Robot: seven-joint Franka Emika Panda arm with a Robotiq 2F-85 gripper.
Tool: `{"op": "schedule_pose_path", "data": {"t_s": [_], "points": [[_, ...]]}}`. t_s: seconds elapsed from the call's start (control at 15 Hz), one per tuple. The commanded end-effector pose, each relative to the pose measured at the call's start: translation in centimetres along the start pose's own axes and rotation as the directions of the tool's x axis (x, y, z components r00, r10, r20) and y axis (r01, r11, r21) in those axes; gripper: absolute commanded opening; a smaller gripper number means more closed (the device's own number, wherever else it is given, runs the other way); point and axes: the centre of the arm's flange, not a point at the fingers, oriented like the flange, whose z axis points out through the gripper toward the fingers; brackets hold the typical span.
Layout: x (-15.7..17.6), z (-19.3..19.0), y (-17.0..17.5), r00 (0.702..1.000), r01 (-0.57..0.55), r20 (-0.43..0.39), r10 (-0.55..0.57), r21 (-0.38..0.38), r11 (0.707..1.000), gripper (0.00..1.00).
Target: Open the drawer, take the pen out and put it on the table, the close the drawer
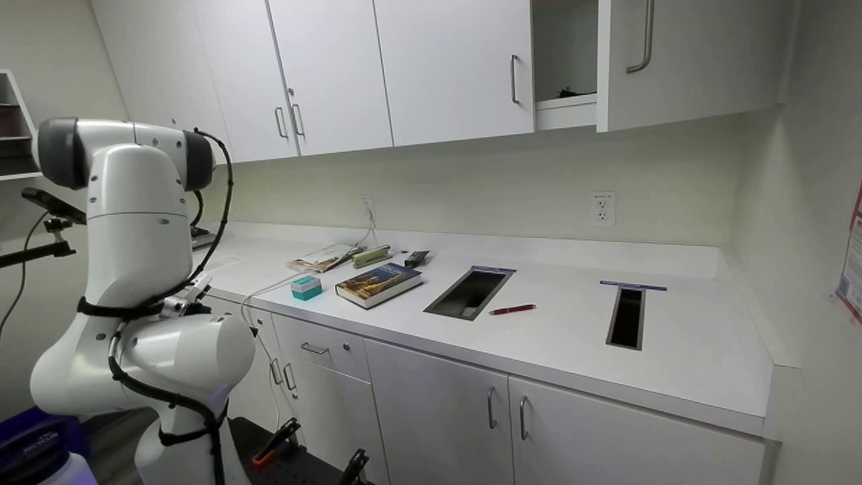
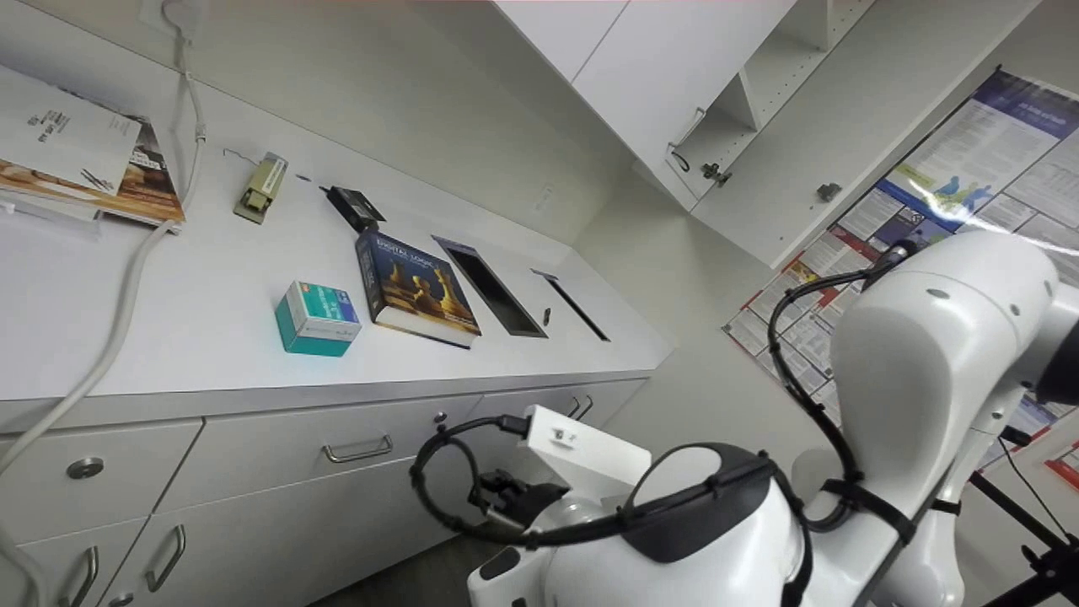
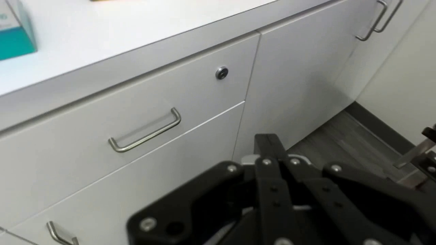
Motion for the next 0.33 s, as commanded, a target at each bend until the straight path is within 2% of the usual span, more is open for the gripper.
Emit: {"op": "schedule_pose_path", "data": {"t_s": [0.0,0.27], "points": [[-4.9,-2.1,-3.1,0.983,-0.181,0.013,0.181,0.083,0.98,0.0],[-7.4,-2.8,-4.2,0.959,-0.283,0.016,0.283,0.149,0.948,0.0]]}}
